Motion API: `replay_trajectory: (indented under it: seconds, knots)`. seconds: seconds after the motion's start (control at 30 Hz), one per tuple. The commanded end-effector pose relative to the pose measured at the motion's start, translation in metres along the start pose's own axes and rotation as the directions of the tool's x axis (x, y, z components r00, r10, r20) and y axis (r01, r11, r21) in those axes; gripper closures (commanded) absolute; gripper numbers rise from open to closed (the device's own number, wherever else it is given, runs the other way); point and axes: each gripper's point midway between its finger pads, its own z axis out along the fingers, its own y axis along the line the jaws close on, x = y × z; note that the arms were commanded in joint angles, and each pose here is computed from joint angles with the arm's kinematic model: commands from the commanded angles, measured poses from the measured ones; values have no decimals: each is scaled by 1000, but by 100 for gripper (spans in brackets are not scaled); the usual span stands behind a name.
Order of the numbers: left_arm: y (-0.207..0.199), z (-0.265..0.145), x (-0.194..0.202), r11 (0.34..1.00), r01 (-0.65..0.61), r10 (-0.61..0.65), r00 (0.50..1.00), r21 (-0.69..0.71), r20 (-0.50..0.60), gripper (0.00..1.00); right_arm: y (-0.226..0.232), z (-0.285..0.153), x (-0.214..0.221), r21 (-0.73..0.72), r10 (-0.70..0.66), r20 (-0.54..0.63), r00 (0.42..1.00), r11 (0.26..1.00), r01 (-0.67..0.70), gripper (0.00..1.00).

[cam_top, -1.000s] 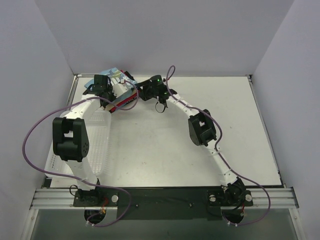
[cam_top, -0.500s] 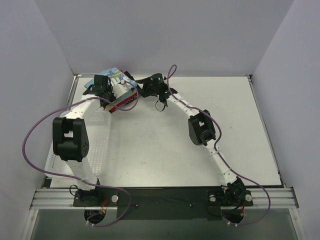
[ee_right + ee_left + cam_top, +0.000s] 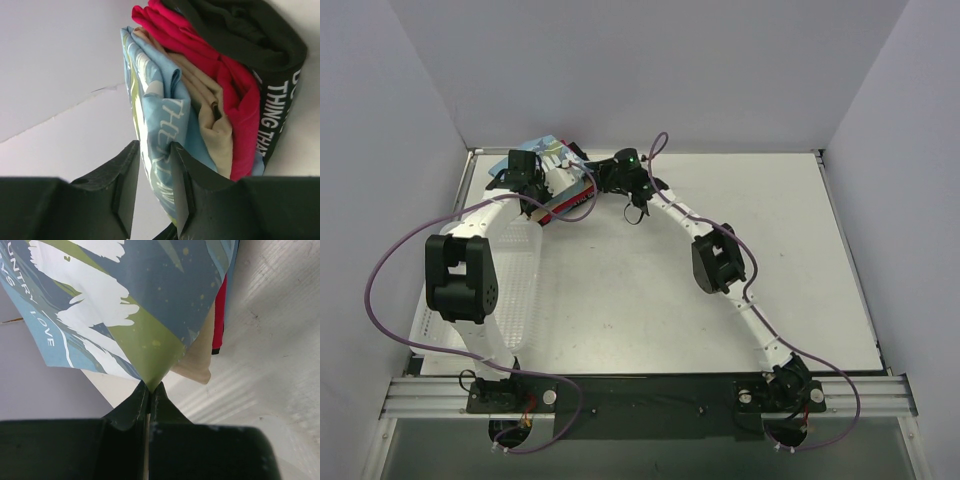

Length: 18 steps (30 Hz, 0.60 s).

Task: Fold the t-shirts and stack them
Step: Put the neatly folded tshirt into the corner of the board with the left arm

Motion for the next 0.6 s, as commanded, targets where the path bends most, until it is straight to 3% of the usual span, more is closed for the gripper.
replay_trajectory:
  seconds: [0.0, 0.1, 0.13, 0.4, 0.57]
  knots:
    - [10, -7, -2, 1000, -2, 3, 1000, -25, 21, 100, 11, 5, -4, -43, 17, 38, 999, 999, -16, 76]
    - [11, -8, -1, 1000, -5, 6, 1000, -24, 17, 100, 3, 7, -9, -29, 16, 41, 999, 999, -15, 89]
    - [10, -8, 0, 1000, -10, 11, 1000, -20, 10, 100, 1, 6, -10, -17, 13, 42, 999, 1000, -13, 100]
    - [5, -20, 44, 993, -113, 118, 980, 39, -160, 100, 20, -14, -36, -10, -154, 68, 986, 988, 155, 100]
    - [-10, -23, 64, 983, -149, 171, 957, 108, -233, 100, 14, -19, -24, 15, -211, 26, 977, 977, 211, 100]
